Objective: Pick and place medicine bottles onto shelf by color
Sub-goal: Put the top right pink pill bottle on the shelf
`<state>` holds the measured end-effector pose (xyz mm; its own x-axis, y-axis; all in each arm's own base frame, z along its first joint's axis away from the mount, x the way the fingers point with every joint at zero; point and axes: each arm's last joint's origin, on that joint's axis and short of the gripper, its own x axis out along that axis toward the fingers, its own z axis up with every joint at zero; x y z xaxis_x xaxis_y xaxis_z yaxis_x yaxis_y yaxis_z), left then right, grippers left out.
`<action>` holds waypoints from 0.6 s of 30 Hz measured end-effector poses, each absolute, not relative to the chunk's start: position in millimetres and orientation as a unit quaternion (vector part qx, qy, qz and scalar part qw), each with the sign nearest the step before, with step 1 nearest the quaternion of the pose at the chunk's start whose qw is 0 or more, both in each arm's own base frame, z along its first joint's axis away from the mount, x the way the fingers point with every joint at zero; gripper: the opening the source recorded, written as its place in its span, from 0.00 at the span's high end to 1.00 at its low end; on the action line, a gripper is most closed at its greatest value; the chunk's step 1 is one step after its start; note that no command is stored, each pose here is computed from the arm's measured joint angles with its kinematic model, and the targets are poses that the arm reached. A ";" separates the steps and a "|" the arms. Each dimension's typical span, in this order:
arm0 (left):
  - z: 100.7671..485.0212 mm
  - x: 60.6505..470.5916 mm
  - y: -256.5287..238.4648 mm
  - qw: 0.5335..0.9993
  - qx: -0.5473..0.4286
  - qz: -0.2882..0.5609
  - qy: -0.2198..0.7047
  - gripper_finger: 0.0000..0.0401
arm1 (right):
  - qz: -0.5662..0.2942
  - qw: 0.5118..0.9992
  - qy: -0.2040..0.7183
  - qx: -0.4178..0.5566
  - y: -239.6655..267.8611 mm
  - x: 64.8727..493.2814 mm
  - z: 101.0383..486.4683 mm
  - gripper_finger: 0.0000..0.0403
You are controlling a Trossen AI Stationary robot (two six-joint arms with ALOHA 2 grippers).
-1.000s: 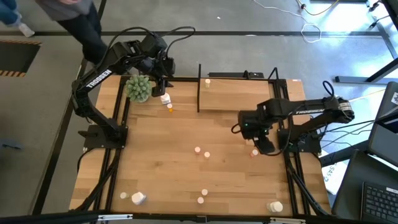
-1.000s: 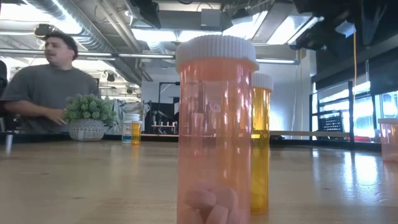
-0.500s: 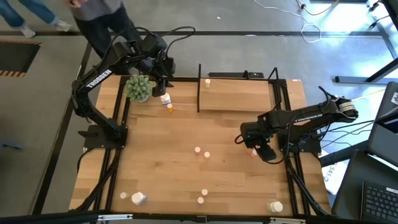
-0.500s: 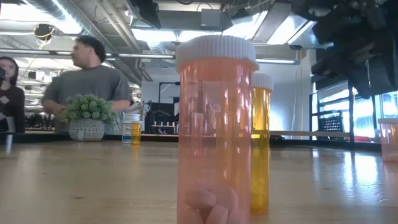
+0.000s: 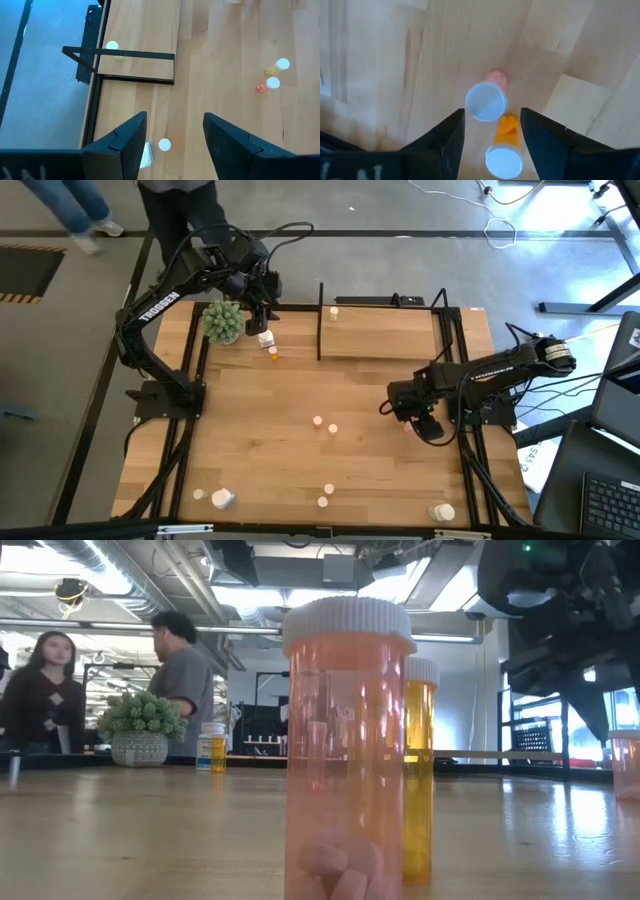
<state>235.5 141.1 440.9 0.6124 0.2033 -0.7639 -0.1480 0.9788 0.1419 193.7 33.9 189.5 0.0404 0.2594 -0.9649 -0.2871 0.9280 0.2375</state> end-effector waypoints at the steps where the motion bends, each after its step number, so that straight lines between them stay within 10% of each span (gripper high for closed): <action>1: 440.9 235.5 141.1 0.897 0.030 0.099 0.429 0.53 | 0.191 0.724 0.663 -0.012 34.0 194.3 189.3 0.52; 18: 441.4 236.0 141.4 0.899 0.029 0.101 0.425 0.53 | 0.200 0.729 0.654 -0.015 34.5 196.1 189.6 0.52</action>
